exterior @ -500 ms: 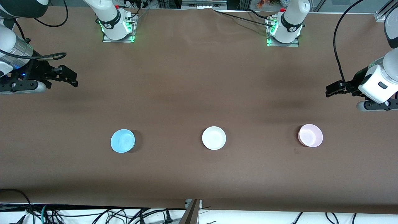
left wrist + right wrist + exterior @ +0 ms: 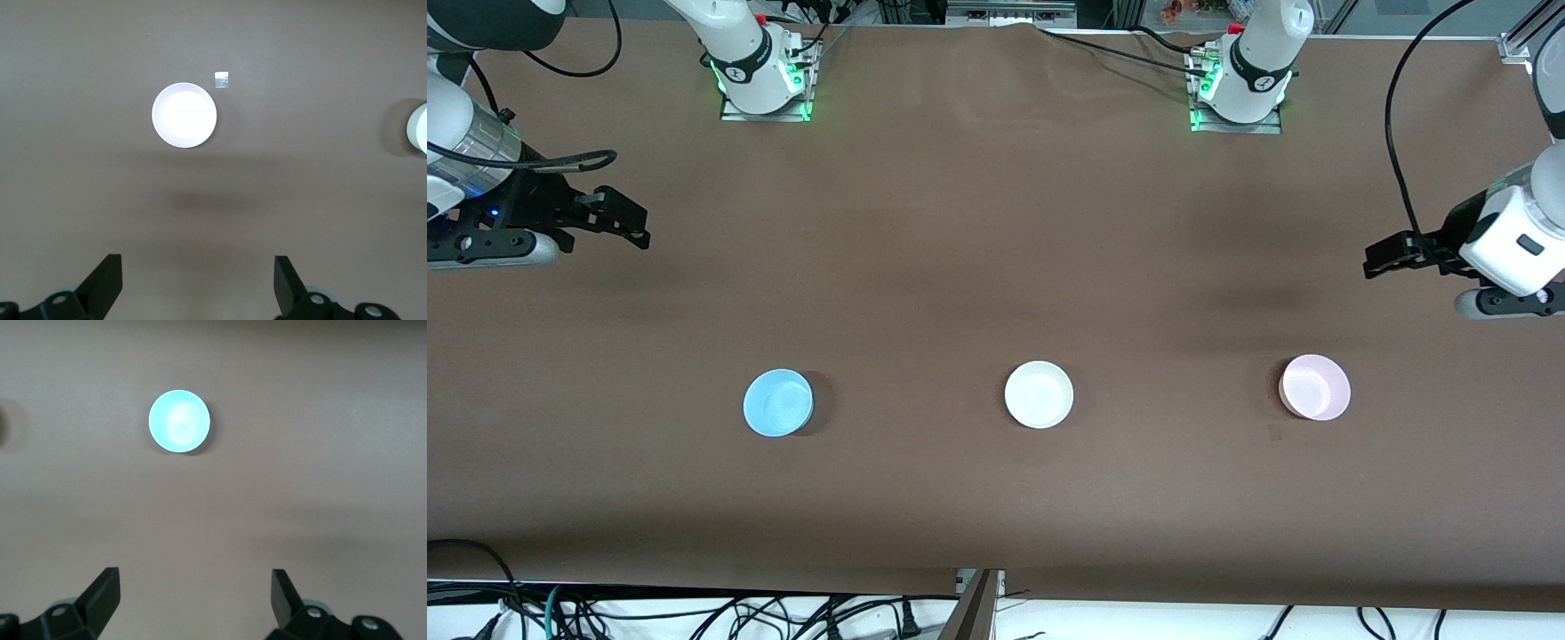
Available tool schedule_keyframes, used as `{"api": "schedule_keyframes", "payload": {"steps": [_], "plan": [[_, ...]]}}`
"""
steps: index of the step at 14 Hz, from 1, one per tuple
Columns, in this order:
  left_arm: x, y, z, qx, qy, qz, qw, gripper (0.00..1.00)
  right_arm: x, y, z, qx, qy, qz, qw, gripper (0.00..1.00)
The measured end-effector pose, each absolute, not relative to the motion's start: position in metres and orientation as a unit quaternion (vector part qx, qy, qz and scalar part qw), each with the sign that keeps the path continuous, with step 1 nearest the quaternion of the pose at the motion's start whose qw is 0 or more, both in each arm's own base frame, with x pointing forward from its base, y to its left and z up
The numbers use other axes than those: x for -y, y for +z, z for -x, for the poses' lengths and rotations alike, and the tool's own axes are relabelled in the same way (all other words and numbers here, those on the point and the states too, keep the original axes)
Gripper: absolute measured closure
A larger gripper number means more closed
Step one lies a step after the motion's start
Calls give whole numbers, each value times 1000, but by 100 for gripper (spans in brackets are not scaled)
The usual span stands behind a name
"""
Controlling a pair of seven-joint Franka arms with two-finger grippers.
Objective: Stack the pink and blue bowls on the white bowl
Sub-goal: 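Reach the left gripper down to the rim of the pink bowl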
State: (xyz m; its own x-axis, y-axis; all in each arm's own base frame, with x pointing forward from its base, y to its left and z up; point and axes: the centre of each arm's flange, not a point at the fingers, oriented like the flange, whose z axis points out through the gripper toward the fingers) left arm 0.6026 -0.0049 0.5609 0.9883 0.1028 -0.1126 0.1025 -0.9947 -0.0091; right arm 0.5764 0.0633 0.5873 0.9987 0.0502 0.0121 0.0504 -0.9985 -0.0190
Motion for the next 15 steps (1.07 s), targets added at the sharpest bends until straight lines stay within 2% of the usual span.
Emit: {"api": "schedule_keyframes", "payload": {"steps": [3, 5, 8, 15], "plan": [[-46, 557, -601, 88, 61, 994, -10, 0, -63, 587, -576, 25, -6, 1000, 10, 0], [-87, 534, -599, 88, 79, 992, -32, 0, -63, 587, -576, 25, -6, 1000, 10, 0], [-121, 470, -612, 81, 91, 992, -46, 0, -63, 587, -576, 25, -6, 1000, 10, 0], [-147, 336, -645, 95, 41, 990, -99, 0, -63, 587, -576, 25, -6, 1000, 10, 0]]}}
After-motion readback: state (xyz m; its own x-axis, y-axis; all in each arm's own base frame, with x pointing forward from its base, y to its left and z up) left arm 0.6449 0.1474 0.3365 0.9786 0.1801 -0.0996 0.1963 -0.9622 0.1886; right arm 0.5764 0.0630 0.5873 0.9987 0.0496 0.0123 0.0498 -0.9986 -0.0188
